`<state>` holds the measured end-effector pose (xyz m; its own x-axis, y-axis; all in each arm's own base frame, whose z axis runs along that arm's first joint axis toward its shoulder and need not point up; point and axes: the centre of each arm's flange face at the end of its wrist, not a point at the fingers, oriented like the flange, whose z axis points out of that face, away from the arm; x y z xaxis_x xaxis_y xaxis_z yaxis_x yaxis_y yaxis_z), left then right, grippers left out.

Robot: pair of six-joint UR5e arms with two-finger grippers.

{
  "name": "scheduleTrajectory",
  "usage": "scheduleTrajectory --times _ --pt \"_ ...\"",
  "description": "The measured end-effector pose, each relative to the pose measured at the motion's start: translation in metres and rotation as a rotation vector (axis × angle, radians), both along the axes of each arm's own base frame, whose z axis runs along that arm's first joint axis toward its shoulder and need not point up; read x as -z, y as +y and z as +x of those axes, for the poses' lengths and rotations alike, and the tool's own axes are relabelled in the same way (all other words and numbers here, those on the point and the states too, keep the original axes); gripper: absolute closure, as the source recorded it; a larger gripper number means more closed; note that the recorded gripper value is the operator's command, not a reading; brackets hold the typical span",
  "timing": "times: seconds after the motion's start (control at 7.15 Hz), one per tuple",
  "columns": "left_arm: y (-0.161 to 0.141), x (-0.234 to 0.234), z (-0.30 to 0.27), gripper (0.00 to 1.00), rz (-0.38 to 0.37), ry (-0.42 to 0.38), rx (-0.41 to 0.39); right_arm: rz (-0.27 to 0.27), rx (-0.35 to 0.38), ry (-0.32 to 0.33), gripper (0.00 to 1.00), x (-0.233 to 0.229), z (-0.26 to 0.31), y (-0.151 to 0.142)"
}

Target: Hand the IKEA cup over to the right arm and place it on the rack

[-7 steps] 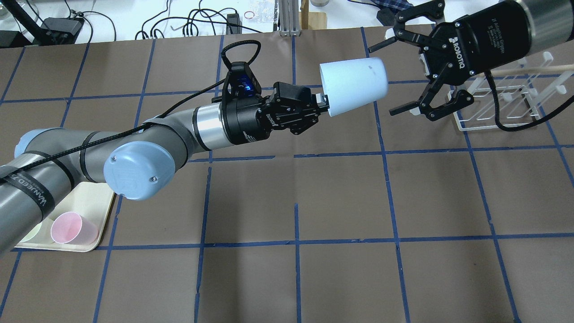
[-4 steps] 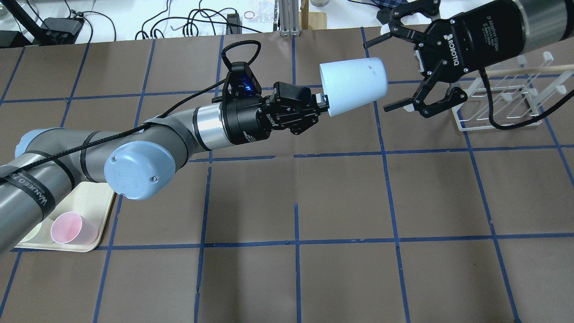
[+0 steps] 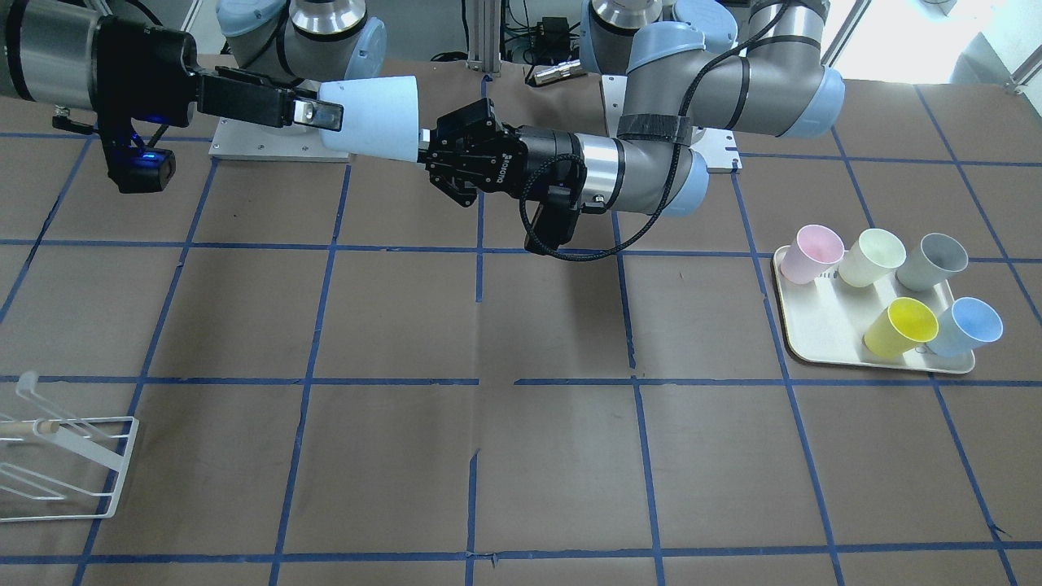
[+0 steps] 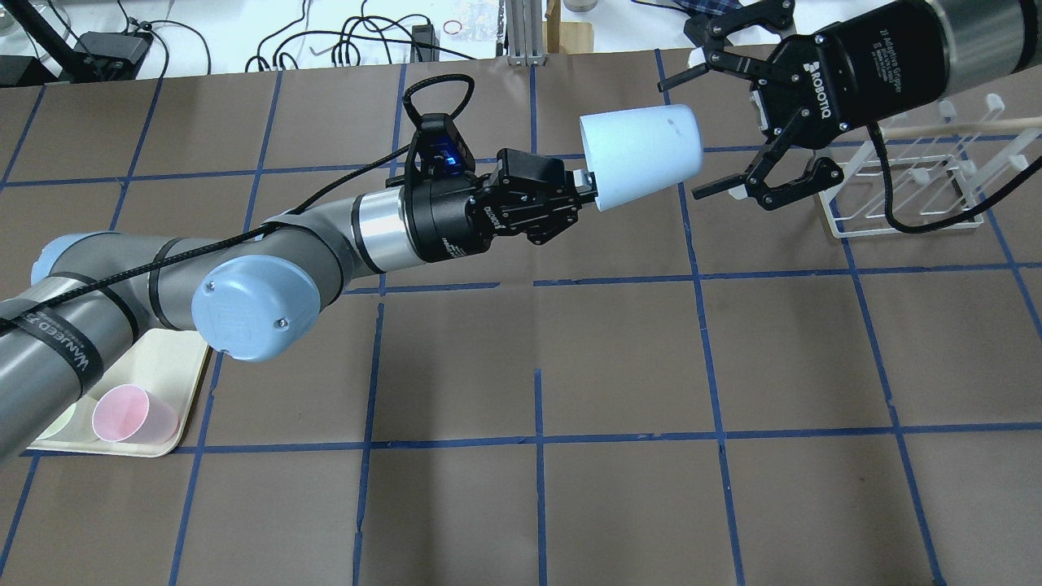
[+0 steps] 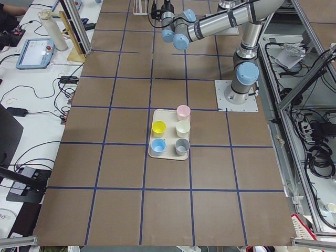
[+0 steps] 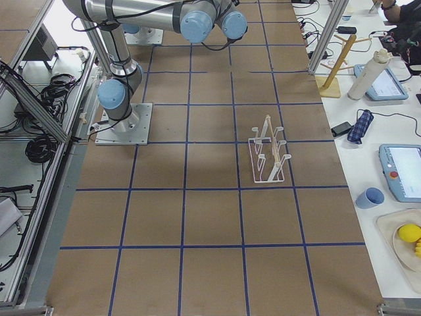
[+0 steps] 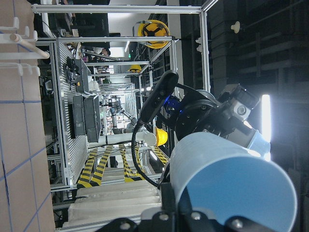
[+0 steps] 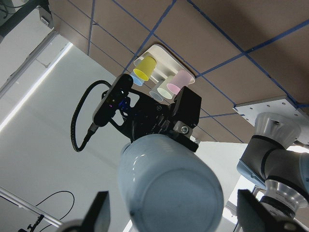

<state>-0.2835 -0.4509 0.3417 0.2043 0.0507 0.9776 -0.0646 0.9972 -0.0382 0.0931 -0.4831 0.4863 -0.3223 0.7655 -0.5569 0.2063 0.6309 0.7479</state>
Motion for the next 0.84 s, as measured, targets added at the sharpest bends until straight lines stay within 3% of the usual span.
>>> scheduleTrajectory --times 0.14,0.28,0.42,0.56,0.7,0.84 --pt "-0.0002 -0.0002 0.0000 1.00 0.001 0.001 -0.001 0.001 0.000 0.000 0.17 0.0000 0.0000 0.0001" --pt "-0.0003 -0.0003 0.0000 1.00 0.001 0.001 -0.001 0.002 0.000 0.000 0.23 0.0003 0.0000 -0.0001" --pt "-0.0003 -0.0003 0.0000 0.94 0.001 0.002 -0.001 0.002 0.000 0.000 0.34 0.0006 -0.0001 -0.0002" --pt "-0.0003 -0.0003 0.0000 0.72 0.001 0.002 -0.001 0.002 0.000 0.000 0.45 0.0005 -0.0001 -0.0004" --pt "-0.0005 -0.0006 0.0000 0.58 0.001 0.002 -0.001 -0.001 0.000 0.000 0.54 0.0002 -0.0003 -0.0007" --pt "-0.0009 -0.0013 0.0000 0.38 0.001 0.002 -0.001 -0.005 -0.001 0.001 0.55 -0.0004 -0.0003 -0.0011"
